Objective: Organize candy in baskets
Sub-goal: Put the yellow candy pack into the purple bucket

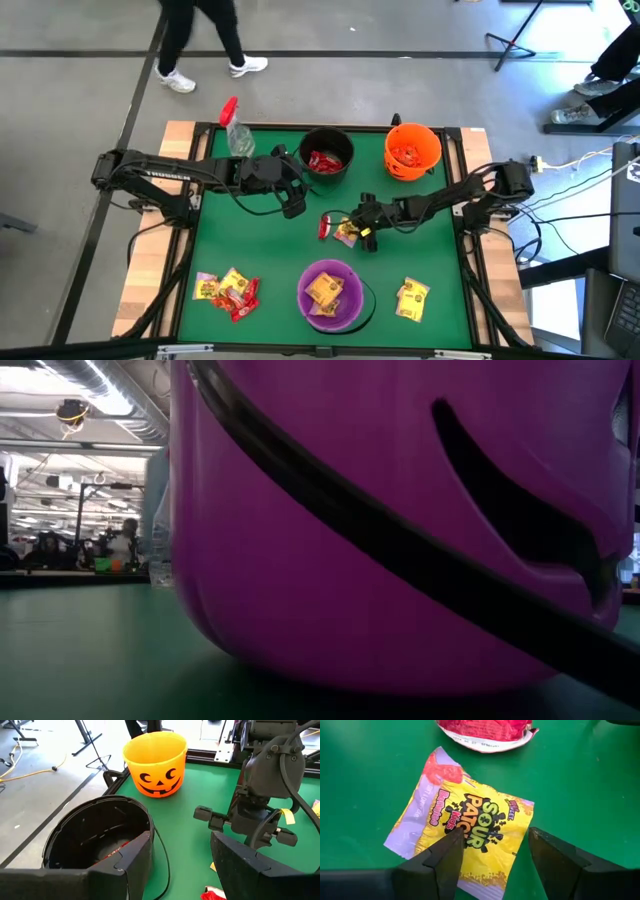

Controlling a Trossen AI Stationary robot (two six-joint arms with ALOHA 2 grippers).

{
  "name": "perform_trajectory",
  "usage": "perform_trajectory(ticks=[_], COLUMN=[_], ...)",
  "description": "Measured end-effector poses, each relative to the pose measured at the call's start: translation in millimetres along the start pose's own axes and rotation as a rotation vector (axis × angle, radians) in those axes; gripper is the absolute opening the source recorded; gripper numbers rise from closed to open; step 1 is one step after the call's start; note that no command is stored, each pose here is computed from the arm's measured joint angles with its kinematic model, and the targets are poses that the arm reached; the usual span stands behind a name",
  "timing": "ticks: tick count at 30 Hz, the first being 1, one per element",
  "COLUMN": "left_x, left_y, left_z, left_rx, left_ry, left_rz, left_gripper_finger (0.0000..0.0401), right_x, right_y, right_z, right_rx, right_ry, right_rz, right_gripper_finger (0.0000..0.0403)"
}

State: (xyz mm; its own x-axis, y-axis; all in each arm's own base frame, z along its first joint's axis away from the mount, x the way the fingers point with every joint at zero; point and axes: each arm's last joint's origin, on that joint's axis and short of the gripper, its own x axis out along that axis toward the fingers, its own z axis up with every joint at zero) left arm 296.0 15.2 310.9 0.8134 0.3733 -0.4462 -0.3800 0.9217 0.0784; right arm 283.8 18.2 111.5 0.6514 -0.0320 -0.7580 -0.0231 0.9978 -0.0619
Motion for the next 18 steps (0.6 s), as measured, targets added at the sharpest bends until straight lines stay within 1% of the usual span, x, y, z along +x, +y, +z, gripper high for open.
perform_trajectory(ticks=[3,5,14,16,18], left_x=[0.0,0.0,0.0,0.0,0.0], left_y=[0.0,0.0,0.0,0.0,0.0], left_z=[0.3,0.3,0.2,0.2,0.2], left_rx=[-0.001,-0.001,-0.001,-0.001,-0.001], left_ry=[-0.003,-0.003,-0.002,-0.002,-0.002], left_rz=[0.0,0.0,0.0,0.0,0.0], left_gripper_finger=[0.0192,0.0192,0.0192,0.0192,0.0192], right_x=[1.3,1.0,-0.3,-2.3,-5.2], right_y=[0.1,0.4,0.9,0.7,0.4], right_z=[-0.8,-0.7,6.7,9.0,12.4], right_rx=[0.0,-0.001,-0.005,-0.007,-0.007], right_ry=[0.007,0.007,0.03,0.053,0.065], right_rz=[0.001,0.005,0.037,0.036,0.033], right_gripper_finger=[0.0202,0.0175,0.0019,0.0006,0.0011])
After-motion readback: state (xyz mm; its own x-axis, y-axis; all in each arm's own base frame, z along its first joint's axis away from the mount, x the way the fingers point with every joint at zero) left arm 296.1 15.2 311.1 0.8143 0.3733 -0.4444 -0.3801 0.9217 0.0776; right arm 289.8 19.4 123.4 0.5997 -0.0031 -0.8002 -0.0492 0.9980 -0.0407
